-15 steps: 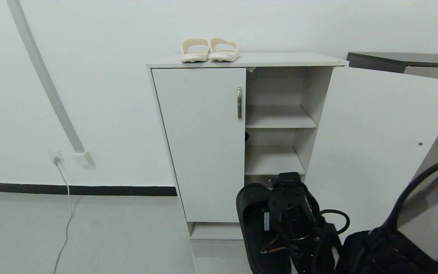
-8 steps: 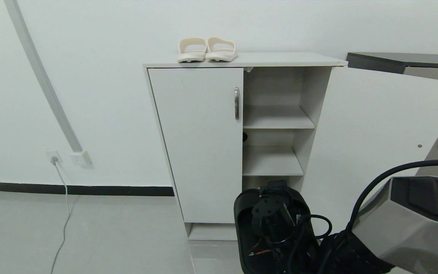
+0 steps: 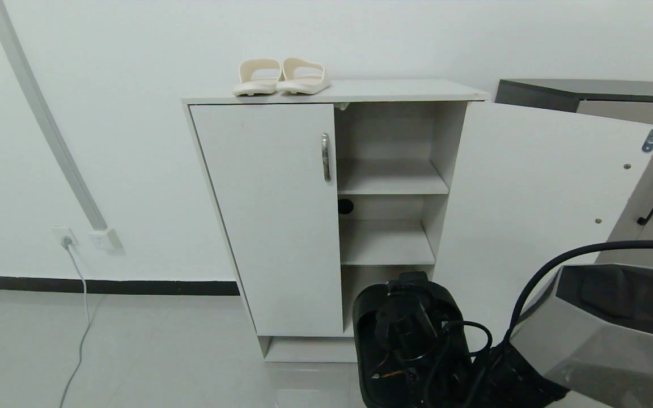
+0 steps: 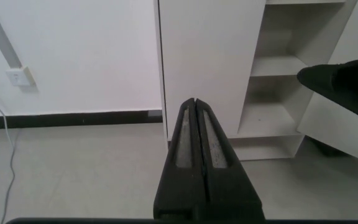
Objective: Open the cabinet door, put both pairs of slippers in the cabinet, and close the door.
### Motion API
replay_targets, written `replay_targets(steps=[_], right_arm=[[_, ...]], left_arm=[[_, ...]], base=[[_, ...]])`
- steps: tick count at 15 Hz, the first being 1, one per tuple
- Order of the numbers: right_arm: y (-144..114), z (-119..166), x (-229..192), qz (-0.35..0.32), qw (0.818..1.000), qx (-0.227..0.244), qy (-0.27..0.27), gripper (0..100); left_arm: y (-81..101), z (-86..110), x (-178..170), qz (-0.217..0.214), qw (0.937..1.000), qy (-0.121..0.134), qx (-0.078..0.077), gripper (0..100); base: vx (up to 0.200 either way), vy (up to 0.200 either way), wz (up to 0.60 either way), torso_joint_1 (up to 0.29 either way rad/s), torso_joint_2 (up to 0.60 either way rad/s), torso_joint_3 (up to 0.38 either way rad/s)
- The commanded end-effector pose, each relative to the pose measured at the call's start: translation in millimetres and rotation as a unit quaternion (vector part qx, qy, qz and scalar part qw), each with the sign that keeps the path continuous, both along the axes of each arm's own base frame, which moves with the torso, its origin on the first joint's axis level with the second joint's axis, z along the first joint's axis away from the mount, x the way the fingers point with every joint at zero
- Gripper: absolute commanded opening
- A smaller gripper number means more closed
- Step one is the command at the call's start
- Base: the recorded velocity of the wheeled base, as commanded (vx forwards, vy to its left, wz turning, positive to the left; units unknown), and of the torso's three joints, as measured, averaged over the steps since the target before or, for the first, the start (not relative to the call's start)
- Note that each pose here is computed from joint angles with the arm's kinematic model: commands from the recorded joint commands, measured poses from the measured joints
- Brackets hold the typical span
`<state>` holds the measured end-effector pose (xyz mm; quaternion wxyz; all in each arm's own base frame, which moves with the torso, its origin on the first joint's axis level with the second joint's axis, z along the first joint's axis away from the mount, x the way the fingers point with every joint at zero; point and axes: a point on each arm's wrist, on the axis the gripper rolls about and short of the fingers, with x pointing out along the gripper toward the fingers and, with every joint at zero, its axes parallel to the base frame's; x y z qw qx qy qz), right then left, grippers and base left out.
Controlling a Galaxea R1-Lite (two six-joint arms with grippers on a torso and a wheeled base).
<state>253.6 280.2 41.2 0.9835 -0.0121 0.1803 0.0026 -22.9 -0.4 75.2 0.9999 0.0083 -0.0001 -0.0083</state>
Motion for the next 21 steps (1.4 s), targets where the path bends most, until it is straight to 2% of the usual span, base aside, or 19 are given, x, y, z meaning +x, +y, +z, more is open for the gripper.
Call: replay_targets(steps=[1,15,21], right_arm=[[-0.2,-1.3,0.8,-0.001,1.000,0.001,-0.001,0],[1.4,-2.4,3.5,0.001,1.000,0.018,-0.011,0],[5.7,-7.5,12.1,0.051,0.998,0.030,0.011,0]], left_arm=[[0.0,0.1,0.1,0.000,1.0000,0.001,-0.001,0],[0.0,0.1,0.1,0.000,1.0000,0.001,0.000,0],[-0.1,0.1,0.3,-0.002,1.0000,0.002,0.000,0]], base=[[0.000,0.000,0.00,0.000,0.00,0.000],[0.000,0.000,0.00,0.000,0.00,0.000],[0.000,0.000,0.00,0.004,0.00,-0.159]])
